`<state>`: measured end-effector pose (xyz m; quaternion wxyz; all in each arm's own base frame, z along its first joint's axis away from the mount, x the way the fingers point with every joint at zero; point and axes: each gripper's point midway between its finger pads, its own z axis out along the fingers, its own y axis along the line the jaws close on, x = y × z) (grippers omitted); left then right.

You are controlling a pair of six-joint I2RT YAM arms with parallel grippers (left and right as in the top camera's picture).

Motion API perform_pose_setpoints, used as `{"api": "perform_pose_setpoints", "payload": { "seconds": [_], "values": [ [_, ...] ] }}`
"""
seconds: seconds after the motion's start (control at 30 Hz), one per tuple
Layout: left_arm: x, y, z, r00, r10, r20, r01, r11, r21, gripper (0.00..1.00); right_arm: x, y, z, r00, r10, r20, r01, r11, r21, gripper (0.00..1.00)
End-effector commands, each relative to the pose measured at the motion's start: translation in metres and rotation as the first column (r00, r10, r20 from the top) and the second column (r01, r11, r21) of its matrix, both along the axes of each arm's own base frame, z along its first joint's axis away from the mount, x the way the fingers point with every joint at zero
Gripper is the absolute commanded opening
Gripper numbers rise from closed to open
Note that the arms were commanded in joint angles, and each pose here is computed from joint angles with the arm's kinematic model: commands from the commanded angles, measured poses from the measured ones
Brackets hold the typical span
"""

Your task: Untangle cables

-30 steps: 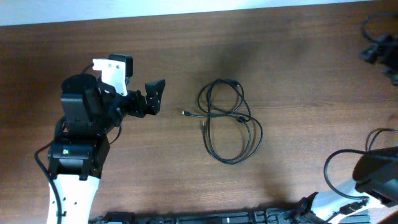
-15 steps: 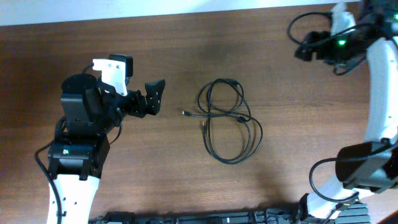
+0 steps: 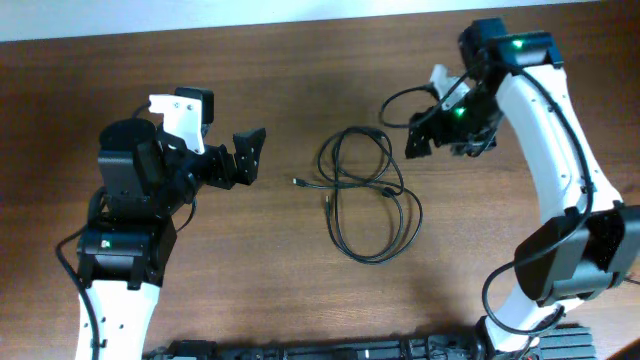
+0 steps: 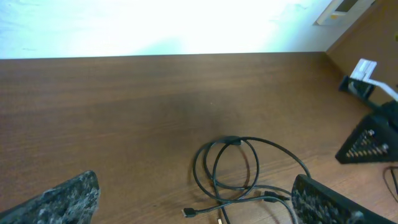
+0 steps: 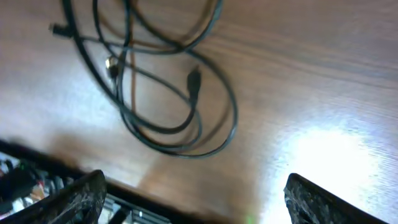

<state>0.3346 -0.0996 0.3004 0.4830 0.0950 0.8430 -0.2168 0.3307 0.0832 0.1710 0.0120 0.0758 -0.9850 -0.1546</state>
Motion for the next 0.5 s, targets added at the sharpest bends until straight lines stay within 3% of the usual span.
{"api": "perform_pose_setpoints", "payload": {
  "seconds": [0.0,0.23,0.47],
  "values": [
    [0.000,0.002,0.002,1.000,0.014,0.004,-0.014,1.000,-0.004,0.99,-0.014,0.026,0.012,0.992,0.117,0.041,-0.117,0.993,-0.001,0.91],
    [0.000,0.002,0.002,1.000,0.014,0.004,-0.014,1.000,-0.004,0.99,-0.025,0.077,0.016,0.914,0.384,0.135,-0.386,0.922,-0.010,0.91],
    [0.000,0.002,0.002,1.000,0.014,0.004,-0.014,1.000,-0.004,0.99,-0.014,0.096,0.010,0.884,0.426,0.192,-0.432,0.902,-0.015,0.91]
  ]
}}
